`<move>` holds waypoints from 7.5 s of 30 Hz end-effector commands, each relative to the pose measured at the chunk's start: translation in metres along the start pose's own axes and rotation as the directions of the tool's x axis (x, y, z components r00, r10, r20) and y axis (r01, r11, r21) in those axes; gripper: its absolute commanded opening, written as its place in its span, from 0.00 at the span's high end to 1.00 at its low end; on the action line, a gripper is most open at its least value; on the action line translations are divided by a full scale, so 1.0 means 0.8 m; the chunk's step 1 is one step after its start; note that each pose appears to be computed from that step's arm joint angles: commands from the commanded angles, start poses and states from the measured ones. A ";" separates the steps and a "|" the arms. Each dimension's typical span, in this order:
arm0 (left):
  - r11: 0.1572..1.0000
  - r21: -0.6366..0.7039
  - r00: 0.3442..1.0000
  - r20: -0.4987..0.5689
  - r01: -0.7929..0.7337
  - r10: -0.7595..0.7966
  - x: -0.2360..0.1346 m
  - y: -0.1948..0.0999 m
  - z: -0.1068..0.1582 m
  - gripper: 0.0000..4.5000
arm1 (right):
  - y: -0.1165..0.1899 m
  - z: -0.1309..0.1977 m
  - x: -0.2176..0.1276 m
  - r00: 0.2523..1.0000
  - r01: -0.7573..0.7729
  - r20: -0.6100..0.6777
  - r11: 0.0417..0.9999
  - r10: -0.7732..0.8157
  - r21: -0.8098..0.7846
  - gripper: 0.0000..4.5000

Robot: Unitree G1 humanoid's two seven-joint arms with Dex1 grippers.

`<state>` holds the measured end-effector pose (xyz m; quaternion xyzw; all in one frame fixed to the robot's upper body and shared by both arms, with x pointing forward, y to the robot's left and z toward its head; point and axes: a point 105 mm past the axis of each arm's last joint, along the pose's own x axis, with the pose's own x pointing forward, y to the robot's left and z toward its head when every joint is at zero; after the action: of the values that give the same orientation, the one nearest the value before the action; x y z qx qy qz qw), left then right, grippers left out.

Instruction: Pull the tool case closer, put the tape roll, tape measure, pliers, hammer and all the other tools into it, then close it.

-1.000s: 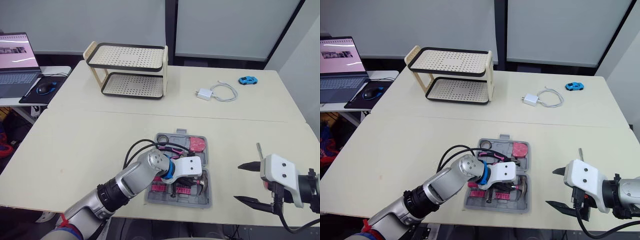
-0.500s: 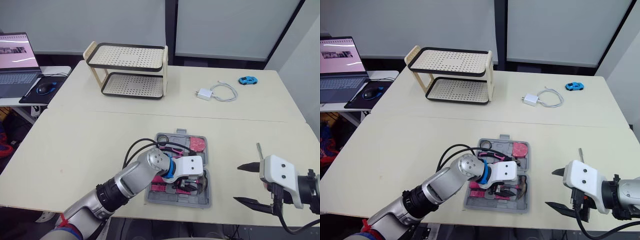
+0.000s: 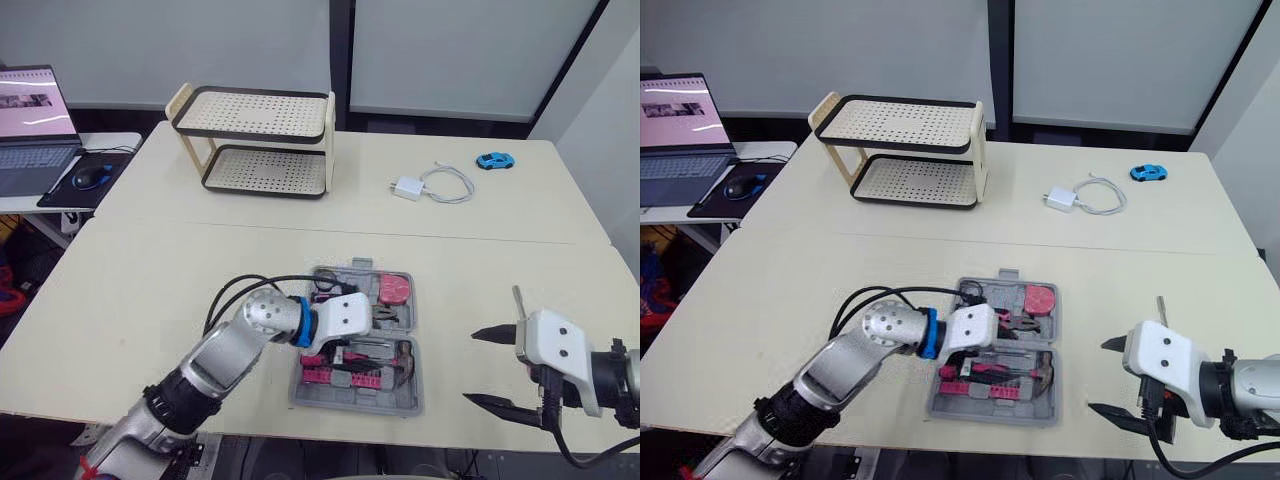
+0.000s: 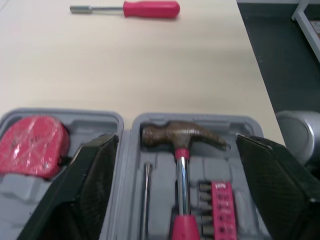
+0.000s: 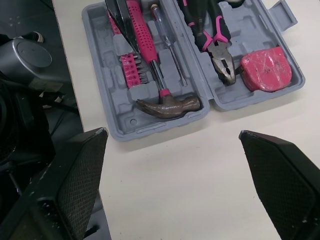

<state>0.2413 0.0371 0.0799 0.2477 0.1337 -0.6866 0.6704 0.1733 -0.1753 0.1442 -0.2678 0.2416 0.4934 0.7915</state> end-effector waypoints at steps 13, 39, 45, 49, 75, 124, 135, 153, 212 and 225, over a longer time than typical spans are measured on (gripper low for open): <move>0.999 0.031 0.997 -0.070 0.032 -0.030 0.012 -0.007 -0.041 1.00 | 0.002 0.012 0.001 1.000 -0.002 0.027 0.999 0.003 -0.037 0.00; 0.996 -0.082 0.997 0.055 -0.044 0.049 -0.030 0.001 -0.035 1.00 | 0.000 0.022 -0.001 0.997 0.017 0.074 0.998 -0.012 -0.058 0.00; 0.990 -0.104 0.985 0.136 -0.095 0.108 -0.103 0.007 -0.015 1.00 | -0.008 0.024 -0.004 0.993 0.078 0.100 0.994 -0.071 -0.074 0.00; 0.956 -0.154 0.963 0.061 -0.251 0.263 -0.166 0.015 -0.046 1.00 | -0.024 0.005 -0.019 0.977 0.196 0.087 0.981 -0.195 -0.002 0.00; 0.507 -0.504 0.665 -0.199 -0.699 0.720 -0.257 -0.081 -0.167 0.00 | -0.018 -0.190 -0.143 0.755 0.650 -0.225 0.659 -0.616 0.378 0.00; 0.988 -0.045 0.948 0.279 -0.146 0.153 -0.142 -0.017 0.044 0.00 | -0.146 -0.188 -0.010 0.736 0.672 -0.409 0.511 -0.539 0.536 0.00; 0.988 -0.033 0.947 0.283 -0.149 0.152 -0.134 -0.012 0.043 0.00 | -0.142 -0.203 0.010 0.725 0.680 -0.428 0.459 -0.539 0.572 0.28; 0.984 -0.021 0.961 0.208 -0.180 0.180 -0.140 -0.009 0.019 0.00 | -0.098 -0.122 0.052 0.804 0.565 -0.261 0.547 -0.535 0.618 0.84; 0.981 0.003 0.970 0.149 -0.192 0.190 -0.142 -0.013 0.006 0.00 | -0.091 -0.019 0.033 0.869 0.445 0.009 0.788 -0.496 0.425 0.01; 0.981 0.006 0.971 0.146 -0.193 0.190 -0.134 -0.016 0.008 0.00 | -0.112 -0.024 0.025 0.909 -0.337 -0.417 0.638 0.027 -0.692 0.01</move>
<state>0.2275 0.1307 0.1321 0.2032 0.0688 -0.6317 0.7449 0.2637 -0.2096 0.1368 -0.6018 0.1936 0.5420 0.5537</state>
